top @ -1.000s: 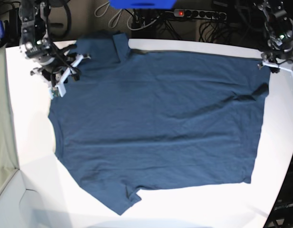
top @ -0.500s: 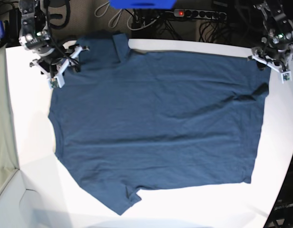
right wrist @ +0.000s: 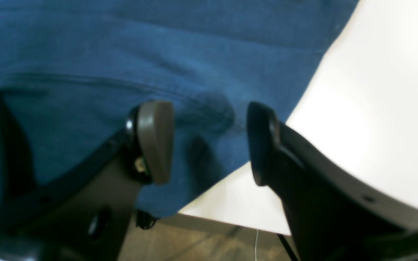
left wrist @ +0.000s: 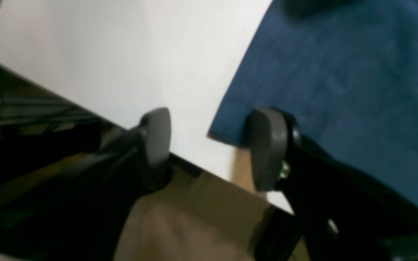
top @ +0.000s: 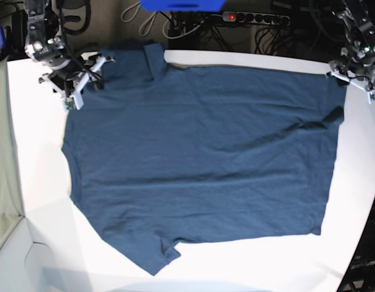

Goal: Layout the t-shirt on the table in an organized manner, then fold the t-shirt properly
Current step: 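Pull the shoulder corners apart with both grippers to smooth the shirt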

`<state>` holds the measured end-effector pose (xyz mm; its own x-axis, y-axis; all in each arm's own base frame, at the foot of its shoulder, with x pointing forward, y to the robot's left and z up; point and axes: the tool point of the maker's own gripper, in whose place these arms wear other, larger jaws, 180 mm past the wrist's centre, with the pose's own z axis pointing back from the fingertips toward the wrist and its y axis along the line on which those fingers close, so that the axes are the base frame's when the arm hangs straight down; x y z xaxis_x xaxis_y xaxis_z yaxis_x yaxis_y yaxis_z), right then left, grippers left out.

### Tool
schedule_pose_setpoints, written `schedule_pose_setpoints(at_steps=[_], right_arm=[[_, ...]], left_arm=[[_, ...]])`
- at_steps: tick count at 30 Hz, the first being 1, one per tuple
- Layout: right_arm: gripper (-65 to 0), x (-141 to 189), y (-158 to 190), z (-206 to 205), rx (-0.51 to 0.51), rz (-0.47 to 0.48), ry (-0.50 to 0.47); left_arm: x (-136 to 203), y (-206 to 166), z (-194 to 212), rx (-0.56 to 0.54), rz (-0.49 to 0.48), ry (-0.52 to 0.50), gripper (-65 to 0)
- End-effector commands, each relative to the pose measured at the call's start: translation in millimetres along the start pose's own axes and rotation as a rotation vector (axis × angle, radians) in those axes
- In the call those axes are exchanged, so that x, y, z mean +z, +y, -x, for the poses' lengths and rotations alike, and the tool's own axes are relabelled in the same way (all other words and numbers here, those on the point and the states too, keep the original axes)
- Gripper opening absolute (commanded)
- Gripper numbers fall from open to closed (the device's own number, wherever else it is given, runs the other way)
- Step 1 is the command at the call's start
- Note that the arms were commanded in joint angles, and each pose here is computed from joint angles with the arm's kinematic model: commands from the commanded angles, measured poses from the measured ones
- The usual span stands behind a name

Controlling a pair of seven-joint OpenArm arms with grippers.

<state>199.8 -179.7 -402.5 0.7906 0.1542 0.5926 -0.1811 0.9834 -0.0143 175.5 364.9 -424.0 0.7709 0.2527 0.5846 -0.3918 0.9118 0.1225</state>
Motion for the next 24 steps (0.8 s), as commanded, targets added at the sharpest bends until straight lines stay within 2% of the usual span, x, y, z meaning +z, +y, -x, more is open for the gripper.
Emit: schedule_pose_setpoints(at_steps=[1, 6, 14, 19, 21, 24], right_arm=[[-31.7, 3, -3, -10, 0.010, 0.005, -0.038], [-31.7, 4, -3, -9, 0.009, 0.005, -0.032], [-31.7, 5, -1, -1, 0.009, 0.002, -0.018], [-31.7, 5, -1, -1, 0.009, 0.002, -0.018], [-31.7, 5, -1, -1, 0.009, 0.002, -0.018], [-31.7, 5, -1, -1, 0.010, 0.001, -0.017]], left_arm=[[2, 1, -16, -0.012, -0.005, -0.040, -31.4], [-2, -2, -14, -0.002, 0.002, -0.032, -31.4], [-14, -2, 16, 0.025, 0.012, 0.054, -31.7], [-22, -26, 28, -0.024, 0.067, 0.096, -32.2], [-22, -31, 30, -0.032, 0.078, 0.101, -36.3], [-23, -38, 31, -0.042, 0.092, 0.104, -48.0]])
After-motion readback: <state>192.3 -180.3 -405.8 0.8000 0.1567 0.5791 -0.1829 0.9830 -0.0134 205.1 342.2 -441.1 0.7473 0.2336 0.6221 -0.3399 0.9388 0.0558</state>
